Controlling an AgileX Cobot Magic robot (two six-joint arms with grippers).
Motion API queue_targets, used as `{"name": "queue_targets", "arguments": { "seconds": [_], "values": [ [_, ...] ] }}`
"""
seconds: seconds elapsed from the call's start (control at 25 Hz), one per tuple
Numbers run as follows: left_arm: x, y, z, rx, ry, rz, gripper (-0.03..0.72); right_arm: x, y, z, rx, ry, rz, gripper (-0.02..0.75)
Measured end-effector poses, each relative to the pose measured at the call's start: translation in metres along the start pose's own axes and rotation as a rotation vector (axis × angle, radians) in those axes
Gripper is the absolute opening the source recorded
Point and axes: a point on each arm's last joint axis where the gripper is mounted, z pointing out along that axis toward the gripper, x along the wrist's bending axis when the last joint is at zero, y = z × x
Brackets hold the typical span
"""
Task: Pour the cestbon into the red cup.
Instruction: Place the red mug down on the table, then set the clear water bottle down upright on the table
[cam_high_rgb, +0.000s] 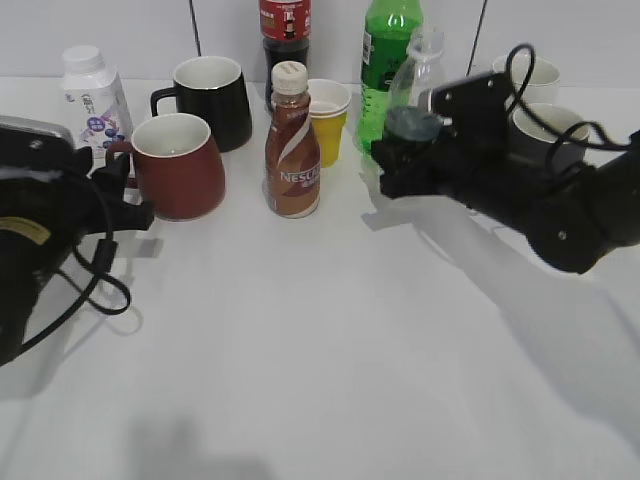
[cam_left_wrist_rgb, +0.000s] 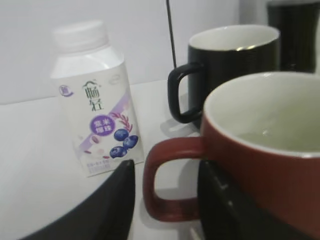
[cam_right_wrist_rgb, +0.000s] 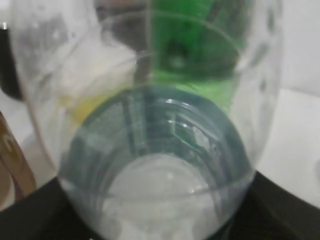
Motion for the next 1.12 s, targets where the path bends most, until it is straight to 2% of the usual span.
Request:
{"name": "queue_targets", "arguments": {
  "seconds": [0.24,0.32,0.52,0.76,0.96,1.12],
  "values": [
    [0.004,0.023,-0.029,-0.042,0.018,-0.041,0.321,0.001,-0.022,0.007,0.006,0.022,0.006,0.477],
    [0.006,0.032,-0.035,-0.023,0.021,-0.069,0.321,0.002,-0.022,0.007,0.007,0.031,0.019,0.479],
    [0.008,0.052,-0.049,0.056,-0.031,-0.131,0.321,0.003,-0.024,0.004,0.019,0.034,0.058,0.645],
    [0.012,0.081,-0.072,0.089,-0.101,-0.195,0.321,0.005,-0.015,-0.015,0.044,0.029,0.057,0.661],
    [0.015,0.099,-0.096,0.135,-0.177,-0.235,0.321,0.005,-0.002,-0.034,0.181,0.012,0.035,0.661],
    [0.015,0.107,-0.117,0.222,-0.259,-0.249,0.321,0.006,0.01,-0.048,0.298,0.003,0.041,0.655]
  ]
}}
